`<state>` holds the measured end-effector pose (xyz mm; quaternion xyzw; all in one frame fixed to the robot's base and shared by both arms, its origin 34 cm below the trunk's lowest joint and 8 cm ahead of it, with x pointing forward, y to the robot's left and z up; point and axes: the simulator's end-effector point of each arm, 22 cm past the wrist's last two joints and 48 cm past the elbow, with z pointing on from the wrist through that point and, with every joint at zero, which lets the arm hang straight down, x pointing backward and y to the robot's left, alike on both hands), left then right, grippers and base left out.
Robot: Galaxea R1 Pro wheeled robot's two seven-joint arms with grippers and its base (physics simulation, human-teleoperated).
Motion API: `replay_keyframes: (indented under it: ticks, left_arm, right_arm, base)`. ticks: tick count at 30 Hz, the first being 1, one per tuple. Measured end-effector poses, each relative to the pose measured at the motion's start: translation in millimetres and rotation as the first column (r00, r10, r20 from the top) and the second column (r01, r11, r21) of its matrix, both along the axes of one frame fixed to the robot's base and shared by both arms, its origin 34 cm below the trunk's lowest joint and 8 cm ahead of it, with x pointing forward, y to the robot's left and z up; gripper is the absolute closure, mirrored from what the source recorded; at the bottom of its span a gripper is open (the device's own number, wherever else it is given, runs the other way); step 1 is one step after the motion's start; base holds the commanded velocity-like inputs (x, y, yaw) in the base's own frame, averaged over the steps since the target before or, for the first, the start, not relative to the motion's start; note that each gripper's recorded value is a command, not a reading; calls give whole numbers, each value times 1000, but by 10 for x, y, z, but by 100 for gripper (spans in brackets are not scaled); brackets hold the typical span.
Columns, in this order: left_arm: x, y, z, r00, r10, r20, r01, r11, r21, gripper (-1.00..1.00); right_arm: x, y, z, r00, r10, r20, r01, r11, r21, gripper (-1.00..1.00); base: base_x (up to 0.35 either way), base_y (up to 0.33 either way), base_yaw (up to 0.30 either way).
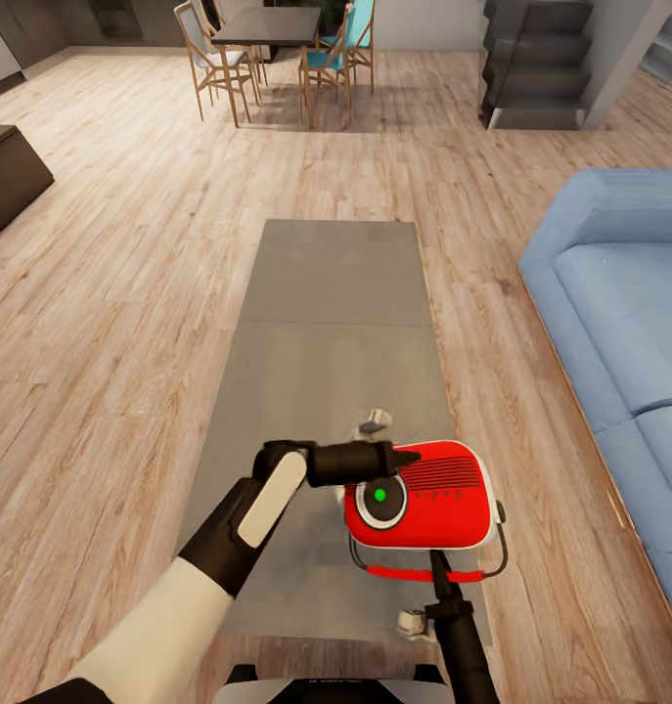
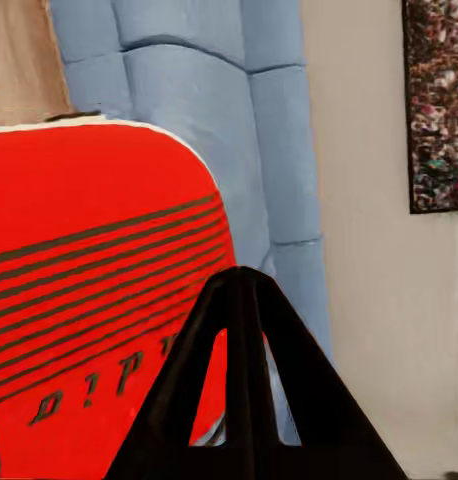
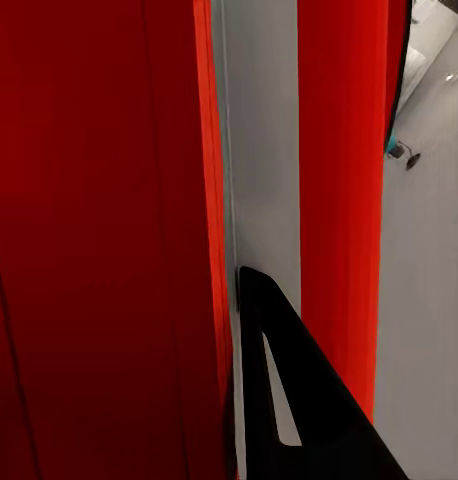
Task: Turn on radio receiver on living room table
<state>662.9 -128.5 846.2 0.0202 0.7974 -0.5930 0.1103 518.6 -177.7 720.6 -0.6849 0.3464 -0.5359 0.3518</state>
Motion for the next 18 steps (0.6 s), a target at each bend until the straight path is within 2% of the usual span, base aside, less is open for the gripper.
replay_keyframes:
  ticks: [1,3,7,11,15,18]
  left_arm:
    - [17,-50,262,999,-16,38,17,999,-27,100]
    - [24,-77,557,995,-37,90,41,998,-42,100]
    - [20,-83,967,984,-57,171,69,995,-66,100]
    - [17,-81,1032,981,-59,186,73,995,-68,100]
    - [33,-69,1013,981,-56,188,67,996,-55,100]
    - [49,-58,979,981,-52,185,60,997,-41,100]
  right_arm:
    - [2,-2,1,1000,0,1,0,1000,-2,100]
    - [4,-23,-18,1000,-9,-7,9,1000,-2,100]
    - [6,-79,-68,999,-25,-30,25,1000,-10,100]
    - [22,-116,-77,998,-40,-44,39,999,-7,100]
    - [78,-58,-13,995,-69,-68,72,996,47,100]
    - [107,-135,-4,990,-97,-104,104,992,72,100]
  base:
    - [0,0,0]
    - [0,0,0]
    - [0,0,0]
    - [0,0,0]
    - [0,0,0]
    - [0,0,0]
